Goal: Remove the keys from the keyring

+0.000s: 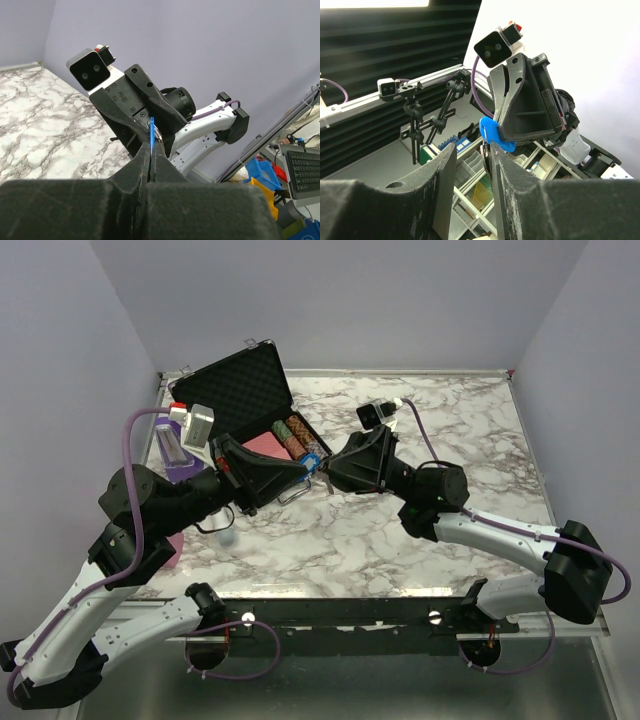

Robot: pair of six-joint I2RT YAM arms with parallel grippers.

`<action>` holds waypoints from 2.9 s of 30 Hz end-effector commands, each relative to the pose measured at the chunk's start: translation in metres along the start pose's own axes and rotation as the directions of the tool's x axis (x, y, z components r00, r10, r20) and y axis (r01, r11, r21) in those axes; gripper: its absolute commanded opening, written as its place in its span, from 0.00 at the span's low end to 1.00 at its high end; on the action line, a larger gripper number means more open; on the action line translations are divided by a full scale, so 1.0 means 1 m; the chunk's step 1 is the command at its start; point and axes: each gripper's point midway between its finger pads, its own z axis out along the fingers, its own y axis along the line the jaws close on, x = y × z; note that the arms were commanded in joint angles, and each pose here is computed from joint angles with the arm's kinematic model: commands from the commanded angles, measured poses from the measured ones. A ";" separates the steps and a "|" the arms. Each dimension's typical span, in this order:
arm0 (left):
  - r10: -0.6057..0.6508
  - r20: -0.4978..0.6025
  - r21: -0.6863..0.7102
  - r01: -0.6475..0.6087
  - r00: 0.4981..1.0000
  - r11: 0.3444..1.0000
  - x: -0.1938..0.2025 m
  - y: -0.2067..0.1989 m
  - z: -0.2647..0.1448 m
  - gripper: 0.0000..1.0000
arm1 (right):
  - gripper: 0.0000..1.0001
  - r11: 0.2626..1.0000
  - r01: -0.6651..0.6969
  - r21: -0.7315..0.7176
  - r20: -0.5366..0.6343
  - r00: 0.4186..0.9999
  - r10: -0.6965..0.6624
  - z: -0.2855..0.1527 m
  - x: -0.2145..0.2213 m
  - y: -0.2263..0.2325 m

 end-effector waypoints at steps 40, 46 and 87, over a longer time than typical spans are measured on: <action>0.150 -0.064 -0.066 -0.154 0.987 0.986 -0.020 -0.021 -0.063 0.65 | 0.01 0.791 0.557 0.253 -0.565 0.749 -0.347 -0.030 0.051 -0.027; 0.164 -0.129 0.038 -0.160 0.978 0.986 -0.009 -0.038 -0.065 0.63 | 0.01 0.744 0.599 0.297 -0.685 0.676 -0.271 -0.046 0.056 -0.042; 0.038 -0.191 0.085 -0.022 0.981 0.996 0.054 -0.022 -0.083 0.52 | 0.01 0.598 0.694 0.401 -0.838 0.541 -0.067 -0.090 0.079 -0.088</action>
